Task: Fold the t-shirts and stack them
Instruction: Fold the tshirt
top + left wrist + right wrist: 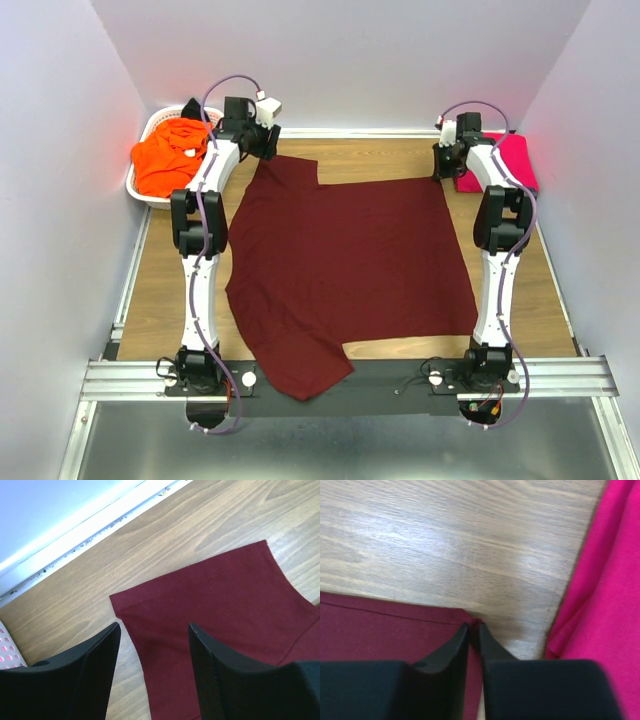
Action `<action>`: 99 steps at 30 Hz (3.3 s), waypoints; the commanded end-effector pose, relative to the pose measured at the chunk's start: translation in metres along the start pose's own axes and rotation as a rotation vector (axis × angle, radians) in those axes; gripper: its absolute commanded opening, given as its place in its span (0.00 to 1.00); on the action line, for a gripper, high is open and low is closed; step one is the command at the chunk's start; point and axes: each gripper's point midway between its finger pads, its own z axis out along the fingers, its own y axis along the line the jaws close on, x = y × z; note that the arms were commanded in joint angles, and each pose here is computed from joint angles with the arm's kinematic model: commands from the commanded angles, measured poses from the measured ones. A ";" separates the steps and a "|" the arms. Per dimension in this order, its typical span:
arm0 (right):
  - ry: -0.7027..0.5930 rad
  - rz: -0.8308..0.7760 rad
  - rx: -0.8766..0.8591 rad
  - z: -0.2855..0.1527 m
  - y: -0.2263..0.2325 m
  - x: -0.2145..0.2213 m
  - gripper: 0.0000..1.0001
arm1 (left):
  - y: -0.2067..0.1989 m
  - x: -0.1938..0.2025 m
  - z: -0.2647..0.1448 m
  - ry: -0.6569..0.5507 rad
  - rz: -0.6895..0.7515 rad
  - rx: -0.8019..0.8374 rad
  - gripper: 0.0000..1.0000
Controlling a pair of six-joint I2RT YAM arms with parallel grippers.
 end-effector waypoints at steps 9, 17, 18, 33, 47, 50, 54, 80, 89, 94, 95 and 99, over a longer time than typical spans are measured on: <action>0.162 -0.009 -0.075 0.022 0.022 0.060 0.01 | 0.034 0.028 0.022 0.067 -0.048 -0.166 0.67; 0.154 -0.017 -0.084 0.017 0.024 0.057 0.01 | 0.033 0.046 0.039 0.089 -0.050 -0.152 0.71; 0.152 -0.019 -0.087 0.016 0.025 0.056 0.00 | 0.034 0.045 0.041 0.081 -0.049 -0.147 0.71; 0.141 -0.013 -0.088 0.012 0.026 0.051 0.01 | 0.017 0.053 0.064 0.060 -0.079 -0.042 0.32; 0.083 -0.008 -0.102 -0.007 0.031 0.028 0.01 | 0.018 -0.030 0.021 -0.122 -0.012 -0.034 0.00; 0.048 -0.013 -0.091 -0.018 0.029 0.014 0.01 | 0.013 -0.053 0.002 -0.167 0.015 -0.025 0.00; 0.013 -0.022 -0.087 -0.032 0.029 0.001 0.00 | 0.008 -0.065 -0.020 -0.183 0.039 -0.011 0.00; -0.019 -0.084 -0.094 -0.104 0.029 0.013 0.01 | -0.045 -0.042 -0.133 -0.151 0.099 0.057 0.00; -0.038 -0.115 -0.113 -0.120 0.033 0.015 0.00 | -0.074 -0.006 -0.176 -0.108 0.072 0.068 0.00; -0.047 -0.141 -0.118 -0.130 0.033 0.018 0.00 | -0.086 0.013 -0.194 -0.092 0.063 0.063 0.00; -0.052 -0.144 -0.119 -0.133 0.033 0.018 0.01 | -0.087 0.015 -0.196 -0.088 0.063 0.059 0.00; -0.047 -0.164 -0.121 -0.137 0.034 0.023 0.01 | -0.092 0.021 -0.206 -0.079 0.057 0.057 0.00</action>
